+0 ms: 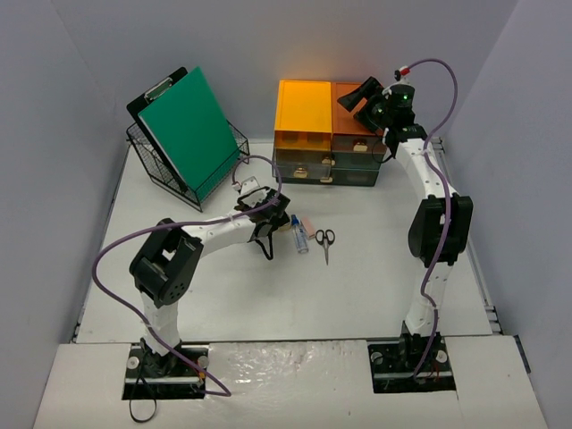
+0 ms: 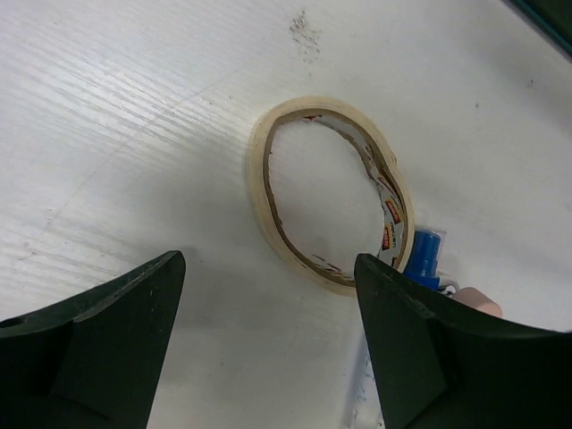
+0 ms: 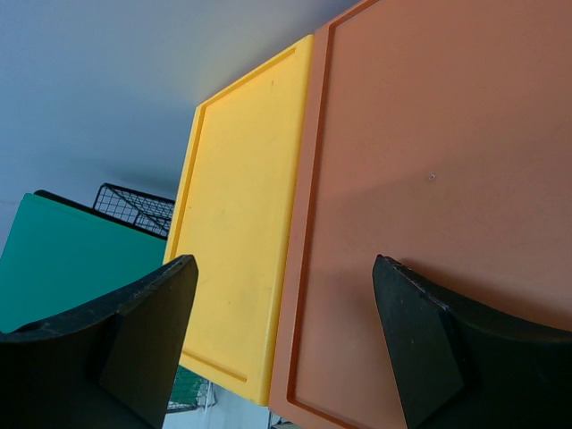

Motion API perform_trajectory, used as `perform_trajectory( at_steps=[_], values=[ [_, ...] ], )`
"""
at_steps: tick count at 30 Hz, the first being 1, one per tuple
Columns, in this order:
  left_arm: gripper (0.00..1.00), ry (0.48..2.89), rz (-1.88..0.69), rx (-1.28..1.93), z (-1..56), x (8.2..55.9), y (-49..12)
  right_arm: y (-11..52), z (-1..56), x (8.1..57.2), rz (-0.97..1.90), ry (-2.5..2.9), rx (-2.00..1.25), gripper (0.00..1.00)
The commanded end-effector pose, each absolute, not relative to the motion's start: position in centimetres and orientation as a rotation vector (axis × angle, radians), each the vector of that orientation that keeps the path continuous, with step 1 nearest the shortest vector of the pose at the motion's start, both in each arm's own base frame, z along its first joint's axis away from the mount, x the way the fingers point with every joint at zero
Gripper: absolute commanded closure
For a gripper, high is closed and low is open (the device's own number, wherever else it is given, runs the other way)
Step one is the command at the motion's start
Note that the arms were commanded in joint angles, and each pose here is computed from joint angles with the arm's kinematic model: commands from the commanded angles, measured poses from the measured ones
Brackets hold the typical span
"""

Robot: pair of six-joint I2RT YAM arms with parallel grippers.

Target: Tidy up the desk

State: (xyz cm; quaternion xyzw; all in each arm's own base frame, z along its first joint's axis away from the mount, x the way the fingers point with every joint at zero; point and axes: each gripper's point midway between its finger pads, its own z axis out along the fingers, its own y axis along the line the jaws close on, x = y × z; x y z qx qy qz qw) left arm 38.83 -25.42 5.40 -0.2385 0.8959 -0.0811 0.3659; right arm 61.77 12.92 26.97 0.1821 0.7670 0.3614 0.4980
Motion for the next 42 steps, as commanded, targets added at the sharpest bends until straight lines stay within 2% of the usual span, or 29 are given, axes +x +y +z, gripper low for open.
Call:
perform_trajectory(
  at_steps=[1,20,37,42],
  values=[
    [0.27,2.245,-0.075,-0.697,8.7,39.5,-23.4,12.7,23.8,60.2,0.870,1.983,0.495,0.23],
    [0.32,2.335,-0.033,-0.713,4.5,38.8,-23.8,12.9,24.5,60.3,0.886,1.968,0.488,0.23],
    [0.32,2.196,-0.179,-0.701,7.5,40.9,-24.6,13.0,23.9,59.7,0.892,1.988,0.478,0.24],
    [0.32,2.228,-0.144,-0.704,6.8,40.8,-24.5,13.0,23.6,59.7,0.891,1.995,0.483,0.23]
  ],
)
